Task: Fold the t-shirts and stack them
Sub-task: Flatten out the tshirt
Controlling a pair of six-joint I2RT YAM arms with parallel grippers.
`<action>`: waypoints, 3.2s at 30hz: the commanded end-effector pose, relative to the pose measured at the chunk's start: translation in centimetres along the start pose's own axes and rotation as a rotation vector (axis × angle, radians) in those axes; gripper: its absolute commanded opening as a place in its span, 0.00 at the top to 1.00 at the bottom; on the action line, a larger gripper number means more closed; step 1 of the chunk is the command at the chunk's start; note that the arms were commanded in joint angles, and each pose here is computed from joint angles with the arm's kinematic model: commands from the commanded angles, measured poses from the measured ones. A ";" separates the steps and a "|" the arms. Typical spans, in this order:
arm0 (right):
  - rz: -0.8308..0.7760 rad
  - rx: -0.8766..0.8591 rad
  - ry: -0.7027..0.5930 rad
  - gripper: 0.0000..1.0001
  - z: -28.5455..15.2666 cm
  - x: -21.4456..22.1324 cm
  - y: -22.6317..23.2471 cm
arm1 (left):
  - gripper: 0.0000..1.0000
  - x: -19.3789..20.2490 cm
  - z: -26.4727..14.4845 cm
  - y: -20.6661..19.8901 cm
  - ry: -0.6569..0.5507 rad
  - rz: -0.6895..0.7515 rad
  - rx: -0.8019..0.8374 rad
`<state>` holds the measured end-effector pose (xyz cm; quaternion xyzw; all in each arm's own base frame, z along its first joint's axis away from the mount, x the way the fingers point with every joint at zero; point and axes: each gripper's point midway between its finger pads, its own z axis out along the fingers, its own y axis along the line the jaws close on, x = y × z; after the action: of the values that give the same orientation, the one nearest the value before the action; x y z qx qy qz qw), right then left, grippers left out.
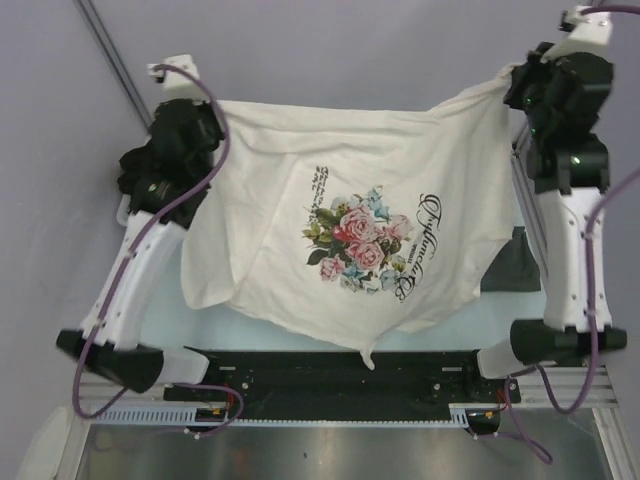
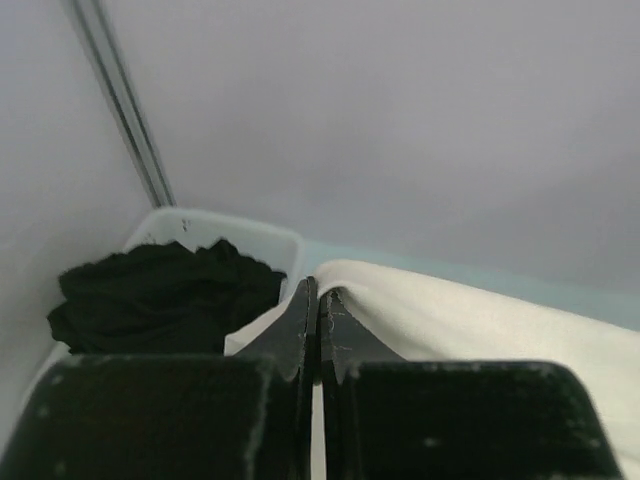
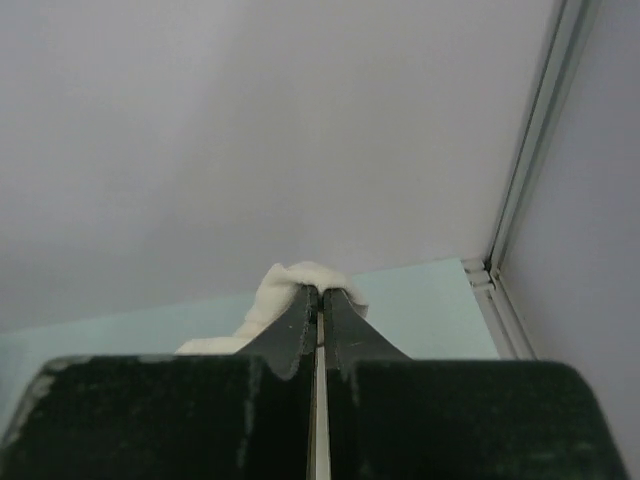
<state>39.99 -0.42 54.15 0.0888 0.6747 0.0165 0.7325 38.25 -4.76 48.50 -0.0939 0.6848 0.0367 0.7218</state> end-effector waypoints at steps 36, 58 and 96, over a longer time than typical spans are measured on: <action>-0.153 -0.058 0.185 0.98 29.7 30.9 -2.3 | 0.91 27.7 24.7 -2.0 0.347 0.273 -0.146; -0.262 -0.095 0.257 0.70 23.7 28.9 1.2 | 0.13 33.5 32.7 1.1 0.280 0.084 -0.087; 0.042 -0.270 0.930 0.56 -6.0 36.7 6.8 | 0.13 29.4 -4.7 -8.8 0.815 0.093 0.288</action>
<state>41.20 10.90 18.54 0.0032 0.9166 0.1281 0.3787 39.56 -15.91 17.46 0.0510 0.9217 -0.0310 0.3833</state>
